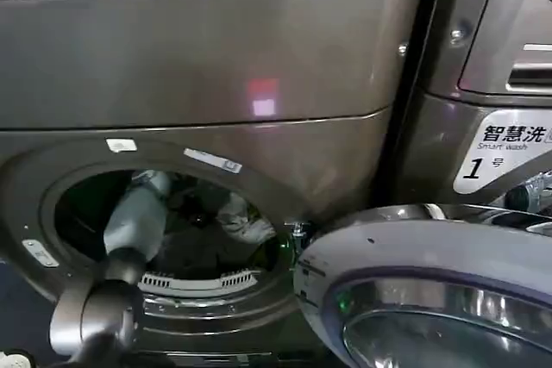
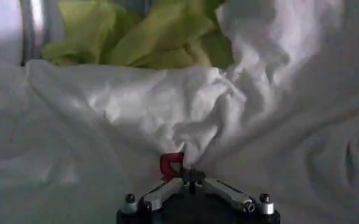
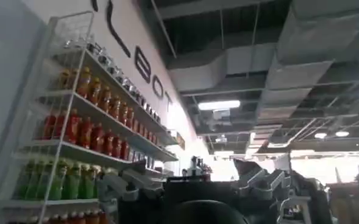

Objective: Grasp the clothes from the dryer.

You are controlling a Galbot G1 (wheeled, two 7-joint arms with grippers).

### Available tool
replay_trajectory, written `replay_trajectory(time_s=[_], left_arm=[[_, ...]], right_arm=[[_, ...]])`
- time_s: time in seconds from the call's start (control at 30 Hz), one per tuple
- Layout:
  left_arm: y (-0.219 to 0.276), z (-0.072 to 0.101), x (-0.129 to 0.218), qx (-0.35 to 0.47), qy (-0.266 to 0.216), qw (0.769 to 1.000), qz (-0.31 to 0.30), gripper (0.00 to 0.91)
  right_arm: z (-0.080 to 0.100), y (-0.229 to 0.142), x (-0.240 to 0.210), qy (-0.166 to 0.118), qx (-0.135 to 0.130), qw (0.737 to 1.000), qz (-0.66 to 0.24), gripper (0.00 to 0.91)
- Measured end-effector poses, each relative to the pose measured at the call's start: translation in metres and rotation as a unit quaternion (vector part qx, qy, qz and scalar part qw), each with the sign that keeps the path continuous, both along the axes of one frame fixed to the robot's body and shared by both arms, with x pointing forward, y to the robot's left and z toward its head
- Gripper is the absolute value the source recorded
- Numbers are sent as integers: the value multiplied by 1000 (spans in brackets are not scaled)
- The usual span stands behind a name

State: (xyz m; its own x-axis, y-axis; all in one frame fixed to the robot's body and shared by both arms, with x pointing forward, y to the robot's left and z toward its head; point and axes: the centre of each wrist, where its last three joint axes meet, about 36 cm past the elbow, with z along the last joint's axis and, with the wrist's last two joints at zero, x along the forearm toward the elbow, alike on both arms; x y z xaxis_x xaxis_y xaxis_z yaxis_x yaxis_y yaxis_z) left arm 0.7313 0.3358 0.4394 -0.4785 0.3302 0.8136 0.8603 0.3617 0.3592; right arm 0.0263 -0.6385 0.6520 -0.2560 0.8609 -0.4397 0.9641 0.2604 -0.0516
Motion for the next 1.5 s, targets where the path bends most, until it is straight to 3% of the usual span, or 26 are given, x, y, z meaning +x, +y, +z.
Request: replay_trajectory(time_s=[0.27,0.4,0.6,0.83,1.03,1.27,1.5], left_arm=[[-35,28,-1,-78,-167,975,120,0],[-50,43,-6,-128,-237,946,179,0],[-69,61,-11,-203,-306,894,258,0],[-86,80,-15,-281,-347,827,341,0],[-96,96,-18,-325,-359,786,384,0],[-100,107,-18,-347,-363,760,413,0],[-101,109,-22,-356,-360,751,424,0]], right_arm=[[-1,2,4,0,-3,1000,4,907],[-2,3,6,-1,-5,1000,6,907],[-3,5,8,-3,-8,1000,9,907],[-3,4,7,-5,-11,1000,7,907],[-5,4,6,-6,-10,1000,5,907],[-5,4,3,-5,-10,1000,1,907],[2,9,1,-11,-9,1000,-3,907]])
